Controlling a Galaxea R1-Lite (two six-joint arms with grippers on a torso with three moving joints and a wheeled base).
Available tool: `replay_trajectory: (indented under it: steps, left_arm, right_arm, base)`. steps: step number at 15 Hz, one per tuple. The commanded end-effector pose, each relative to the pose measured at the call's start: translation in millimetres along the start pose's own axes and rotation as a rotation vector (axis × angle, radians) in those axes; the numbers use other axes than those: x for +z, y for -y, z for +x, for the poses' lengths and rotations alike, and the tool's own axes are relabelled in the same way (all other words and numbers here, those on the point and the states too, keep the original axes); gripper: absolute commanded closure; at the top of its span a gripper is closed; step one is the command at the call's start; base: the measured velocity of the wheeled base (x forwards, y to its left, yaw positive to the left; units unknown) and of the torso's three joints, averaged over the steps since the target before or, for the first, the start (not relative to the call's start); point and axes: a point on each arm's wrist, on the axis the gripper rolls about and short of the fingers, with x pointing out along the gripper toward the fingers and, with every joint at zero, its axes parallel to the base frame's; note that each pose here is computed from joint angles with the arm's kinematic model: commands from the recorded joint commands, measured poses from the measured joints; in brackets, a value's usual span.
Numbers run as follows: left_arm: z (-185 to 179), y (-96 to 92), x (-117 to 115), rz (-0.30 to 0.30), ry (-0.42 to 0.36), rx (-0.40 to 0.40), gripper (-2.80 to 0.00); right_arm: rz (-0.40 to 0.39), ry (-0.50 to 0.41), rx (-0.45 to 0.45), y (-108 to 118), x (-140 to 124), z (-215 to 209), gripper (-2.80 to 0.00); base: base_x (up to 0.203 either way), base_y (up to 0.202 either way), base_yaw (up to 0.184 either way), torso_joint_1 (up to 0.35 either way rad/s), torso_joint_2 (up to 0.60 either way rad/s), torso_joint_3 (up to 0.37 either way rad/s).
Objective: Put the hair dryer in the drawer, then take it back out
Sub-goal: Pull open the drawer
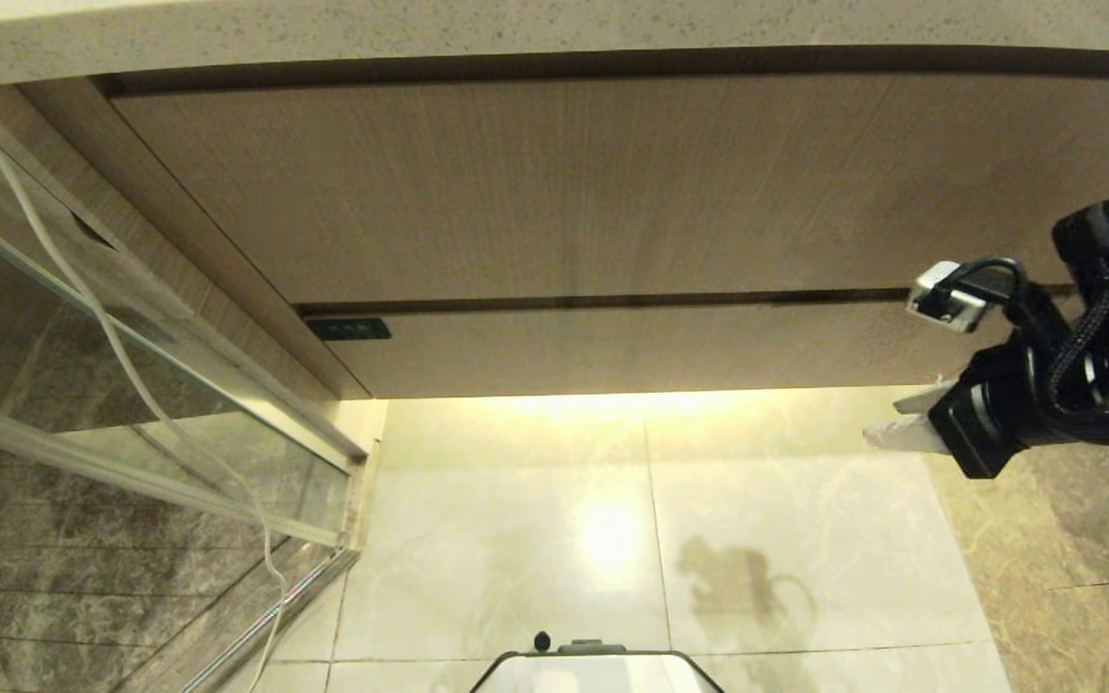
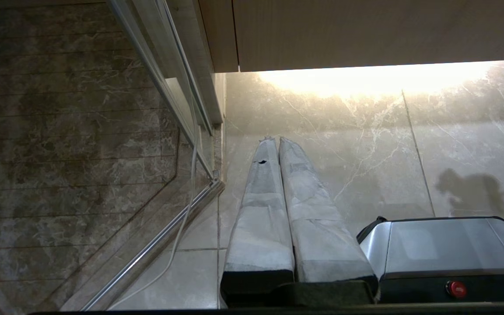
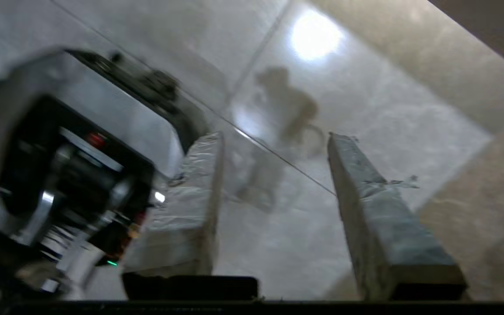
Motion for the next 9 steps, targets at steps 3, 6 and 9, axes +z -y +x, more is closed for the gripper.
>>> replay_trajectory:
  steps: [3,6,9]
  left_arm:
    - [0.1,0.0,-0.4,0.0,-0.001,0.0,0.0]
    - [0.0,0.0,-0.1,0.0,0.0,0.0,0.0]
    - [0.1,0.0,-0.4,0.0,-0.001,0.0,0.0]
  right_arm:
    - [-0.251,-0.158,-0.046,3.8,-15.4,31.5,-2.8]
    - [-0.513,-0.08,-0.166,16.5,-18.6,52.7,-2.8]
    - [-0.691,0.023,-0.286,26.7,-26.6,78.4,-2.8]
  base:
    - [0.0,0.0,0.0,0.0,0.0,0.0]
    - [0.0,0.0,0.0,0.0,0.0,0.0]
    - [0.0,0.0,0.0,0.0,0.0,0.0]
